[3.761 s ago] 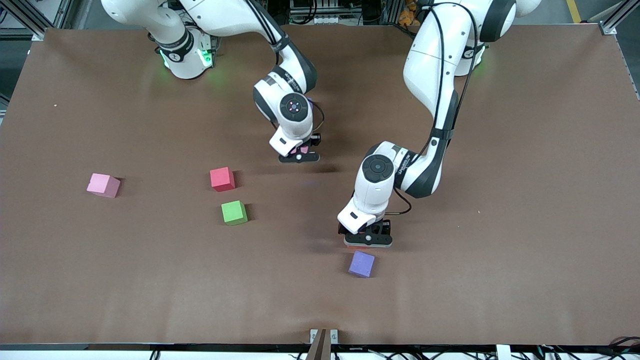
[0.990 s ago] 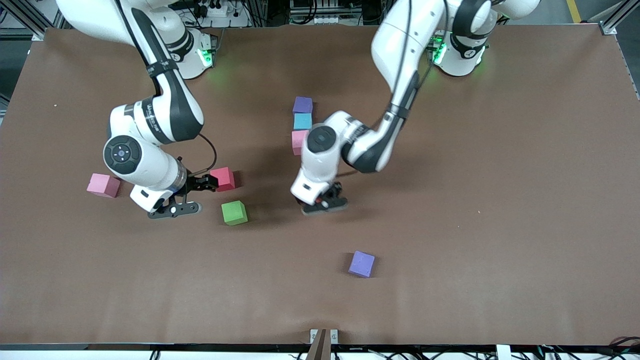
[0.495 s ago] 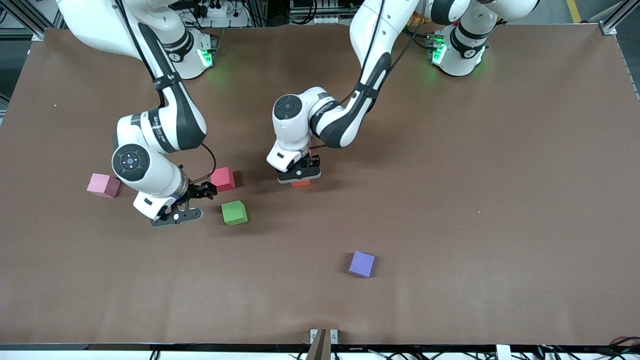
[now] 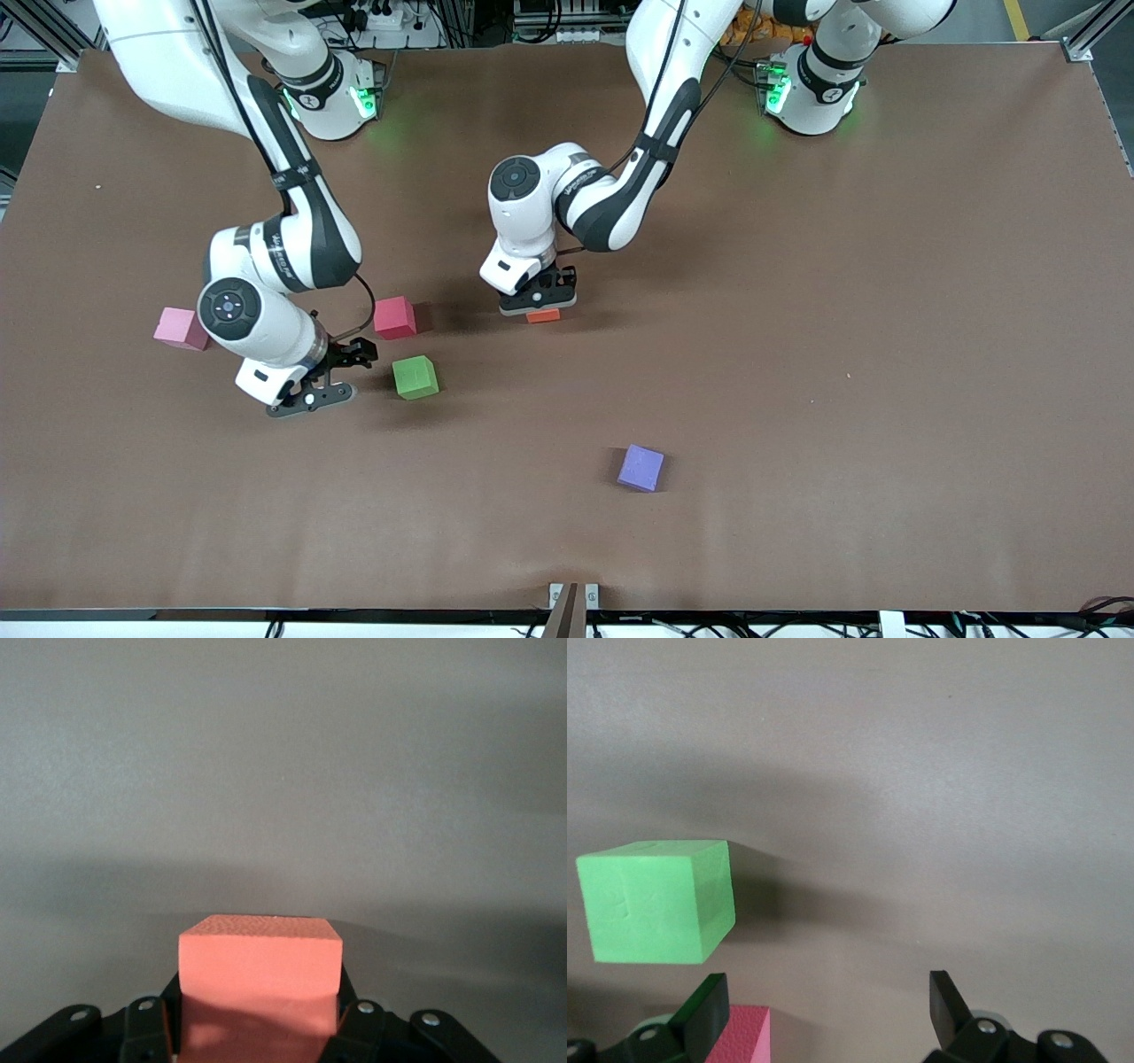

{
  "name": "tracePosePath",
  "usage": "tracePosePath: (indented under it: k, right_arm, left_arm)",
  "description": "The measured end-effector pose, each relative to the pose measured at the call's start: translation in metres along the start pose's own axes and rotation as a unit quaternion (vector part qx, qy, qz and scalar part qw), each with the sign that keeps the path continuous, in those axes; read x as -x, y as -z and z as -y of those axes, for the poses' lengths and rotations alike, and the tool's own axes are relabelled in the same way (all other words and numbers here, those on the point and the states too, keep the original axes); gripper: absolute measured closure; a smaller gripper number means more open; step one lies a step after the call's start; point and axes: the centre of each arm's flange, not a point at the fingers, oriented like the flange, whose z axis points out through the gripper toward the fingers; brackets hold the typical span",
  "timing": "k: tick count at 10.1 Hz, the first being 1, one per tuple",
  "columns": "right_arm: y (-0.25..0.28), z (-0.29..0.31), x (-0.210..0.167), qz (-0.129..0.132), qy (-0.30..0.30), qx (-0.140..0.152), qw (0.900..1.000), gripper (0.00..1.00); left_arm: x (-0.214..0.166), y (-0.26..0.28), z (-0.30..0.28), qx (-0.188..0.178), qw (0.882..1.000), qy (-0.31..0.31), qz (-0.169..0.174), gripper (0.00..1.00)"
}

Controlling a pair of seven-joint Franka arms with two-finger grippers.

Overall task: Arrange blocks into number 1
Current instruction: 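Lower the orange block below pink with the left gripper while the right reaches green, then grasp the green block with the right gripper while the left gripper releases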

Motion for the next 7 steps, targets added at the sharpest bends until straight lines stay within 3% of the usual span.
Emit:
tracePosePath:
  k: [4, 7]
  right_arm:
    - [-0.01, 0.02, -0.002, 0.0, -0.031, -0.053, 0.998, 0.0]
    - [-0.019, 0.049, -0.007, -0.009, -0.049, -0.063, 0.997, 0.0]
  left_arm:
    - [0.014, -0.002, -0.001, -0.001, 1.0, -0.007, 0.009, 0.4]
    - [0.022, -0.012, 0.002, 0.002, 1.0, -0.01, 0.01, 0.4]
